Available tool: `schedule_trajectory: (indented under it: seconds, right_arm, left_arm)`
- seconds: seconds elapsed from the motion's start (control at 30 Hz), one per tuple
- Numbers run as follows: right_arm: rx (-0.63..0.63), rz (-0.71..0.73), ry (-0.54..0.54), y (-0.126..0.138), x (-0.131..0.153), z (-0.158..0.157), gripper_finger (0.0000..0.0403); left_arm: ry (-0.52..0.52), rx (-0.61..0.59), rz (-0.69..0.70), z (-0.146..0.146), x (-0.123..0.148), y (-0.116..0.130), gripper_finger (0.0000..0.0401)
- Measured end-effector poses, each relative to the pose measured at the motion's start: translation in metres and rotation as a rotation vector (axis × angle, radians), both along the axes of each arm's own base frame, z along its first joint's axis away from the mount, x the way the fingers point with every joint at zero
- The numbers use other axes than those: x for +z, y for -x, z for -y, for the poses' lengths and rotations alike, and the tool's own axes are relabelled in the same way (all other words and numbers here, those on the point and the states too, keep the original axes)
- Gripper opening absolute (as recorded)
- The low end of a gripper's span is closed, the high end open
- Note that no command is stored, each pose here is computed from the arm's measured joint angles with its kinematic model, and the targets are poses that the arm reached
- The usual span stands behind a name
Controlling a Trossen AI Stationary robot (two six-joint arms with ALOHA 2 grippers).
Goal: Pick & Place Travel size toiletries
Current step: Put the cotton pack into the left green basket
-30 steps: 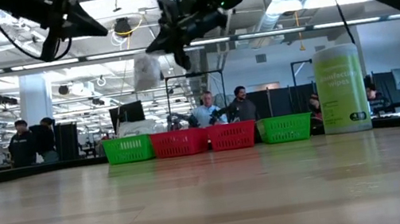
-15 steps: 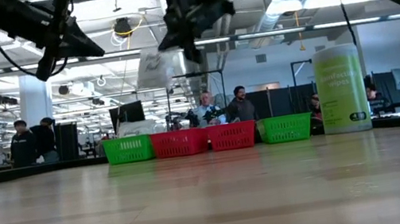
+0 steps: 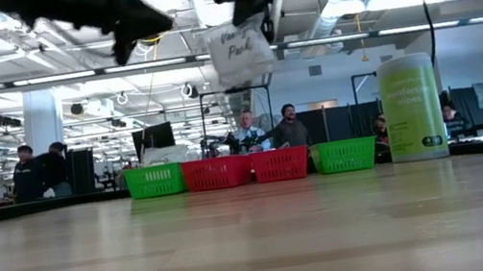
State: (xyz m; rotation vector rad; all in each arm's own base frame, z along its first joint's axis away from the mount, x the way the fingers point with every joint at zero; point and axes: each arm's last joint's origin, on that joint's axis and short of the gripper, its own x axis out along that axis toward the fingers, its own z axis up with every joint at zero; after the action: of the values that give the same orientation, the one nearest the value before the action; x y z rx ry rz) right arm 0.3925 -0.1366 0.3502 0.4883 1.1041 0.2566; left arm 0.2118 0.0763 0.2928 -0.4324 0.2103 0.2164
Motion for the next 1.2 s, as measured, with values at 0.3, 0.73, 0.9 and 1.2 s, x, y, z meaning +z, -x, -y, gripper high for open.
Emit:
schedule_trajectory:
  seconds: [0.3, 0.73, 0.9, 1.2]
  right_arm:
    - [0.065, -0.026, 0.085, -0.005, -0.003, -0.016, 0.0]
    - [0.067, -0.065, 0.129, -0.001, -0.005, -0.013, 0.0]
    - [0.077, -0.083, 0.122, 0.001, -0.005, -0.013, 0.0]
    - [0.084, -0.071, 0.127, 0.002, -0.002, -0.016, 0.0]
  left_arm:
    - [-0.135, -0.19, -0.046, -0.007, 0.016, -0.066, 0.0159]
    - [-0.109, -0.275, -0.112, 0.005, -0.003, -0.087, 0.0215]
    - [-0.174, -0.228, -0.129, 0.003, -0.004, -0.087, 0.0201]
    - [-0.174, -0.234, -0.253, 0.002, -0.02, -0.088, 0.0207]
